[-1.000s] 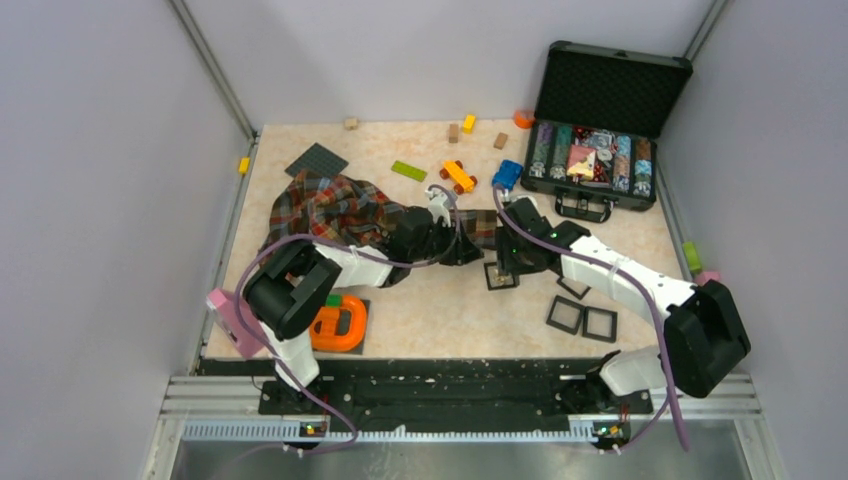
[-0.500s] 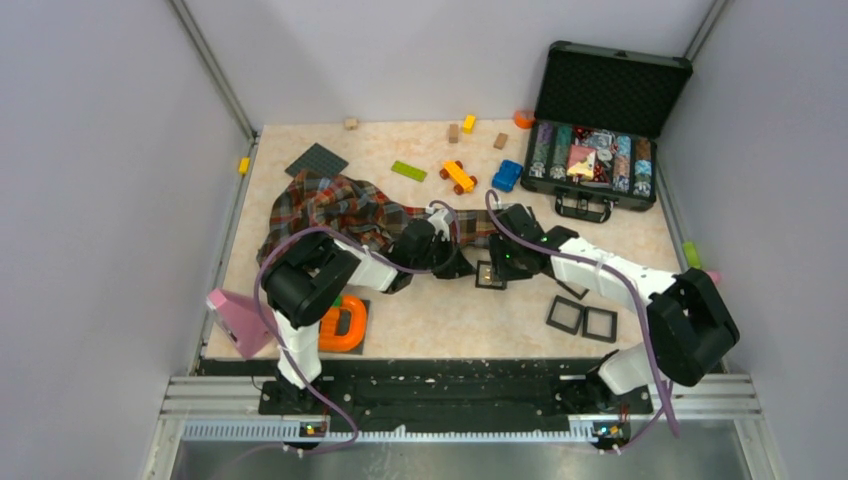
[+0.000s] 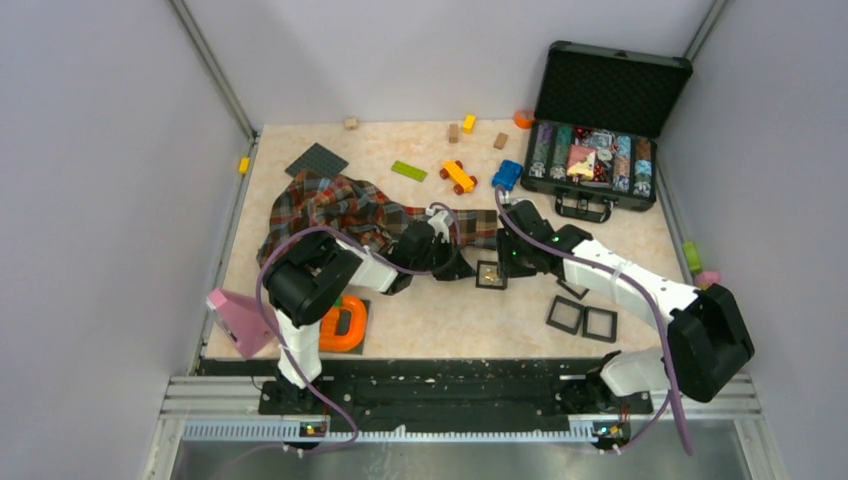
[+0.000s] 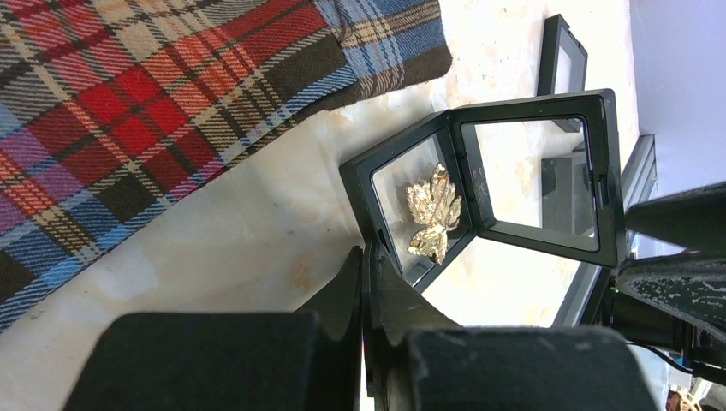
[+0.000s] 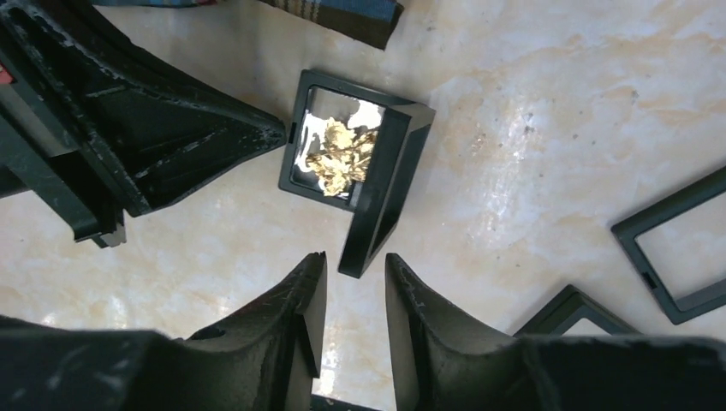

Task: Remove the brooch from the garment

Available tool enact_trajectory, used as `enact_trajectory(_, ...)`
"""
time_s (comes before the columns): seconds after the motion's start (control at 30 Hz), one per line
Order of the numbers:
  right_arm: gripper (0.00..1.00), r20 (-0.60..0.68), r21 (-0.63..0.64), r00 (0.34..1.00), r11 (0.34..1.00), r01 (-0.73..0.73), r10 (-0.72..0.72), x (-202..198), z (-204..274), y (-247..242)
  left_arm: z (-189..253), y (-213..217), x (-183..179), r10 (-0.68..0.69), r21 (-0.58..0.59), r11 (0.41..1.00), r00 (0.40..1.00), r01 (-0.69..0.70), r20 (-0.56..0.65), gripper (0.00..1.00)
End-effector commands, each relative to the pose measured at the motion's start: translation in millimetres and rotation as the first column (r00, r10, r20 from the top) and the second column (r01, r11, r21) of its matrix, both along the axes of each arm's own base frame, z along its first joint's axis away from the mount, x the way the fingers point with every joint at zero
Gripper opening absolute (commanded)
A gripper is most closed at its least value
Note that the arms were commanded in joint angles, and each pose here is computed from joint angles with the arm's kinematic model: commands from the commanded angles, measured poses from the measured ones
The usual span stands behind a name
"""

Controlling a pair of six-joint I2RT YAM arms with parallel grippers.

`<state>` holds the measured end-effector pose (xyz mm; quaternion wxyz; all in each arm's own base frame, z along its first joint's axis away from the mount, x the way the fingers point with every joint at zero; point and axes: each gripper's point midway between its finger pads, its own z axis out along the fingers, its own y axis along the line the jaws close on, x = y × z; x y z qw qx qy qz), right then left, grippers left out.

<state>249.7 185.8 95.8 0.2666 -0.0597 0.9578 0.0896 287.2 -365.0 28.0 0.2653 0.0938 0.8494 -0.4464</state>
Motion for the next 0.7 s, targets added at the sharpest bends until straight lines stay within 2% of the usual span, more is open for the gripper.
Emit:
enact_trajectory(0.0,0.3,0.035,0.108,0.999,0.993,-0.041,0.038,5.9,20.1,25.9,-2.6,-3.1,-2.5,-0.016,-0.018,1.0,1.0,0.016,0.005,0.0)
enact_trajectory(0.13,0.23,0.009,0.147,0.998,0.987,-0.065,0.065,9.6,11.5,43.4,-5.3,-6.3,-4.7,-0.022,-0.023,0.999,1.0,0.022,-0.002,0.0)
enact_trajectory(0.3,0.23,0.04,0.196,0.996,0.977,-0.085,0.079,19.3,16.1,61.2,-10.4,-10.3,-8.5,-0.034,-0.019,0.999,0.999,0.034,-0.01,0.0)
enact_trajectory(0.5,0.25,-0.003,0.188,0.995,0.978,-0.095,0.097,20.3,3.1,67.2,-8.7,-12.1,-10.0,-0.033,-0.026,0.999,0.999,0.033,-0.002,0.0)
enact_trajectory(0.6,0.32,0.049,0.204,0.995,0.974,-0.096,0.088,21.7,23.3,64.1,3.3,-0.4,-5.1,0.002,-0.01,1.0,0.999,-0.002,0.037,0.0)
enact_trajectory(0.67,0.39,0.138,0.185,0.99,0.98,-0.068,0.043,28.8,42.6,51.0,15.1,14.4,-0.7,0.038,0.004,0.999,0.997,-0.039,0.065,0.0)
